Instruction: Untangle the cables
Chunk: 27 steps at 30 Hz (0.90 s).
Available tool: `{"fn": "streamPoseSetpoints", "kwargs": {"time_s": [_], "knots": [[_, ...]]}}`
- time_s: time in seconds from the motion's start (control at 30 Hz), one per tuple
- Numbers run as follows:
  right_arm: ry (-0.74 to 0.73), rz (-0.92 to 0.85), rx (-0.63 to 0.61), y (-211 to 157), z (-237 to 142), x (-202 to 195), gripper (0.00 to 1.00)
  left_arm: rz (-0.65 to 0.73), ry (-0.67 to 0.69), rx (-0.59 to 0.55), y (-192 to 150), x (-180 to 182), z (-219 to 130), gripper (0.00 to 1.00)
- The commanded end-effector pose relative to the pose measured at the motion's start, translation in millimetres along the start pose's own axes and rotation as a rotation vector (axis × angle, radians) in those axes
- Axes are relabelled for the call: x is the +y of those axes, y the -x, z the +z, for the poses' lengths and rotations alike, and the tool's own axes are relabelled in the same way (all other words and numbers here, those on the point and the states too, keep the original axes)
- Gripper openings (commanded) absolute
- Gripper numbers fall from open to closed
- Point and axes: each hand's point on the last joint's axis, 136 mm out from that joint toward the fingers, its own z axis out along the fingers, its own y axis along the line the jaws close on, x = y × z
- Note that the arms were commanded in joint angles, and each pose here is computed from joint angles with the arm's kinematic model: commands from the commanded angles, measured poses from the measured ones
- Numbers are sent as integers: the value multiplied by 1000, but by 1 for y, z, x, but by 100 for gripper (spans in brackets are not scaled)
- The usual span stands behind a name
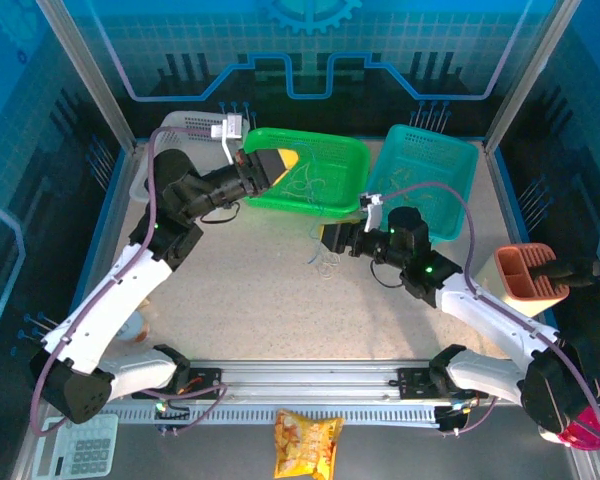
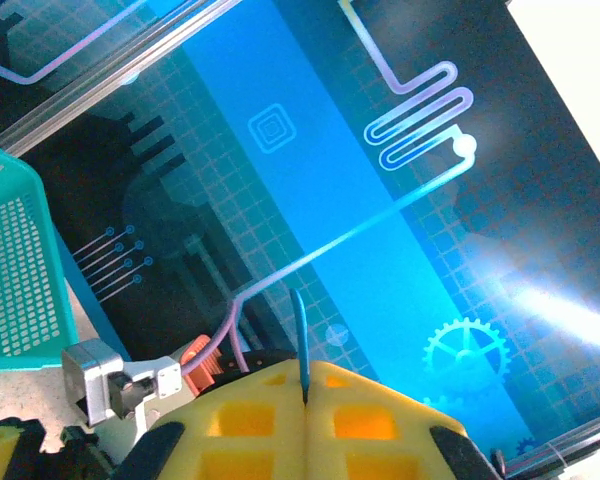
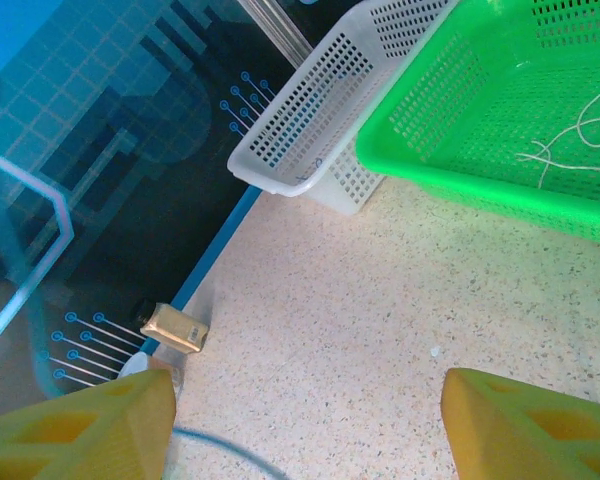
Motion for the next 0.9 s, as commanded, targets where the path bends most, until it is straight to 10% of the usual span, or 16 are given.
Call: {"fn": "streamPoseSetpoints", "kwargs": {"time_s": [0.0, 0.87], "knots": [[73, -55, -61, 15, -1, 13, 71, -2, -57, -3, 4, -24, 2, 0], [227, -85, -65, 16, 37, 34, 78, 34, -139, -22, 13, -69, 0, 0]]}}
